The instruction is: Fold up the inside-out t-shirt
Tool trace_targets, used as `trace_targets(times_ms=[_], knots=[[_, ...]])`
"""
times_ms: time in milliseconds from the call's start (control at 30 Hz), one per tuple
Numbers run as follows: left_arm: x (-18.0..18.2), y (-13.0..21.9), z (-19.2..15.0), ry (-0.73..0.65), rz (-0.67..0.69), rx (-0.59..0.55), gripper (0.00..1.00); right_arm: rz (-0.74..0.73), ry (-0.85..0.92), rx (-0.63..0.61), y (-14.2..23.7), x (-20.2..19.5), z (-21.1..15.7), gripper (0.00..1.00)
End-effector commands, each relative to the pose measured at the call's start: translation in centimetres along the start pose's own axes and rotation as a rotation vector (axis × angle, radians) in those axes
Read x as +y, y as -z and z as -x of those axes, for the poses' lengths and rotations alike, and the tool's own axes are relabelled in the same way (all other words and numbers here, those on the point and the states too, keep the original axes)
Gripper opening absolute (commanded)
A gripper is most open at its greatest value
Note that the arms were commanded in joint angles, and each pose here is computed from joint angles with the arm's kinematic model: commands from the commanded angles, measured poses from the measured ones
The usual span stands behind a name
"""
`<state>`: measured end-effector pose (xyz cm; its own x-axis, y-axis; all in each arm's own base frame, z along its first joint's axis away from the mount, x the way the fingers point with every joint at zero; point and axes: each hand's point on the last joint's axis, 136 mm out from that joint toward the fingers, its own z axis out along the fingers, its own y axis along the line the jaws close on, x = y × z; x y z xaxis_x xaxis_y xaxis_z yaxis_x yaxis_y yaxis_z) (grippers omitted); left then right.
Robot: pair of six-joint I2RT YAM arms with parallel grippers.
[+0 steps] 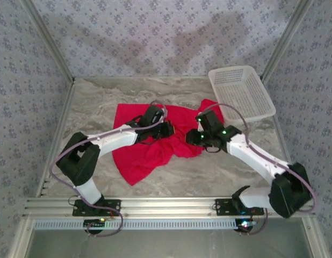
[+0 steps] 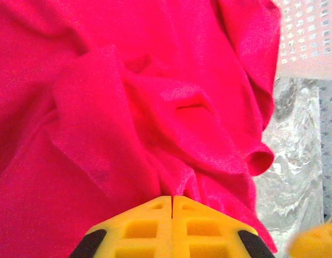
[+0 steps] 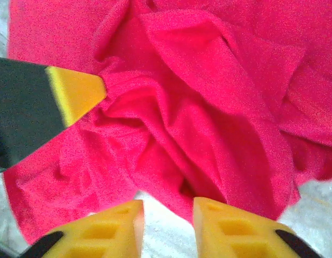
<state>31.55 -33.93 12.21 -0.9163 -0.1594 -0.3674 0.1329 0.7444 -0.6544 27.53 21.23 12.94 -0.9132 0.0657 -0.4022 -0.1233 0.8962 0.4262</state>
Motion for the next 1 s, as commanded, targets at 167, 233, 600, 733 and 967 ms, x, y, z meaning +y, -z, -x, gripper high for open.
trace_targets(times_ms=[167,233,600,733,967], knots=[[0.0,1.1,0.2,-0.019,0.004,-0.028,0.00,-0.071,0.086,0.030,-4.6,1.1,2.6,0.39],[0.0,1.2,0.2,-0.018,0.005,-0.029,0.00,-0.087,0.091,0.037,-5.4,1.1,3.0,0.39],[0.6,1.9,2.3,-0.021,0.004,-0.039,0.00,-0.109,0.095,-0.004,1.0,2.2,5.4,0.00],[0.0,2.5,4.0,-0.036,-0.003,-0.061,0.00,-0.042,0.085,-0.089,6.6,3.2,7.1,0.00],[-2.4,3.2,5.5,-0.067,-0.046,-0.077,0.00,0.076,0.004,-0.108,8.8,2.7,7.3,0.00]])
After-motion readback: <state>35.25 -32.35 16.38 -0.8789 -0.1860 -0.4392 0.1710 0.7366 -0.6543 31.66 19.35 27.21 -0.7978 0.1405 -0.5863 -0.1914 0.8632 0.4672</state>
